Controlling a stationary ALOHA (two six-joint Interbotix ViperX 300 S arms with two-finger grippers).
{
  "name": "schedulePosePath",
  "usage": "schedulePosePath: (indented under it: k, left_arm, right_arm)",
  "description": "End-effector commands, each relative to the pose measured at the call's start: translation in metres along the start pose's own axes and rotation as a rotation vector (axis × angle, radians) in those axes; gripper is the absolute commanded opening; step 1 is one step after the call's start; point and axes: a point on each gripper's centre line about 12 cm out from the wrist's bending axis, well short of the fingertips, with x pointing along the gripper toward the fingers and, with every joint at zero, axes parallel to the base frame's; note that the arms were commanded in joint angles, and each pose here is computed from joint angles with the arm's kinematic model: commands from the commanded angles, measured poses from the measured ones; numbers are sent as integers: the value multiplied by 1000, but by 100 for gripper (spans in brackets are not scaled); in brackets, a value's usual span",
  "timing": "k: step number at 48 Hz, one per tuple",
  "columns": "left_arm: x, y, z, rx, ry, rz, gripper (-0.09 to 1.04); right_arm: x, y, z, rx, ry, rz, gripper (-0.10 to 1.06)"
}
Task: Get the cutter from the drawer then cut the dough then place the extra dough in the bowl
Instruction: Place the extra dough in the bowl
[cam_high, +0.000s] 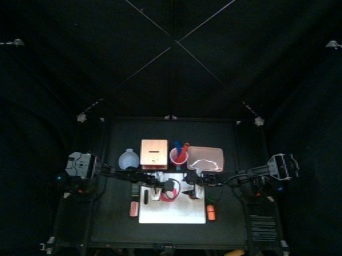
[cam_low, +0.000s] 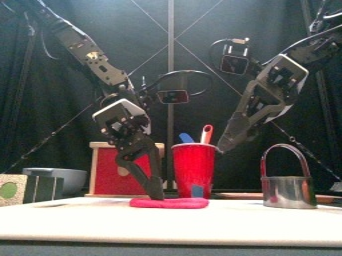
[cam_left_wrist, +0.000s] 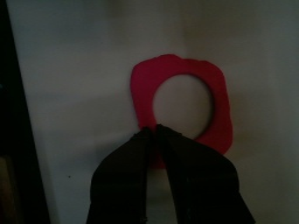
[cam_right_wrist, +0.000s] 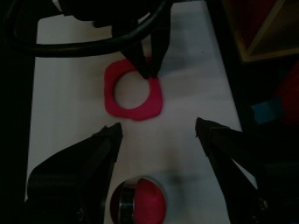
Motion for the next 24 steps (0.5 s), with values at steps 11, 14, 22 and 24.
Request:
schedulePosePath:
  k: [11,14,22,24]
  left_arm:
    - [-20,0,17,14,-71,10,55]
    - [-34,0,25,14,-116,16,55]
    - [-68,1,36,15,-256,47,55]
    - [-75,1,38,15,-295,56,55]
  right_arm:
    - [-3,0,7,16,-22,1,97]
    - [-3,0,6,16,-18,0,97]
    - [-3,0,7,16,-20,1,97]
    - [-3,0,6,16,-17,0,97]
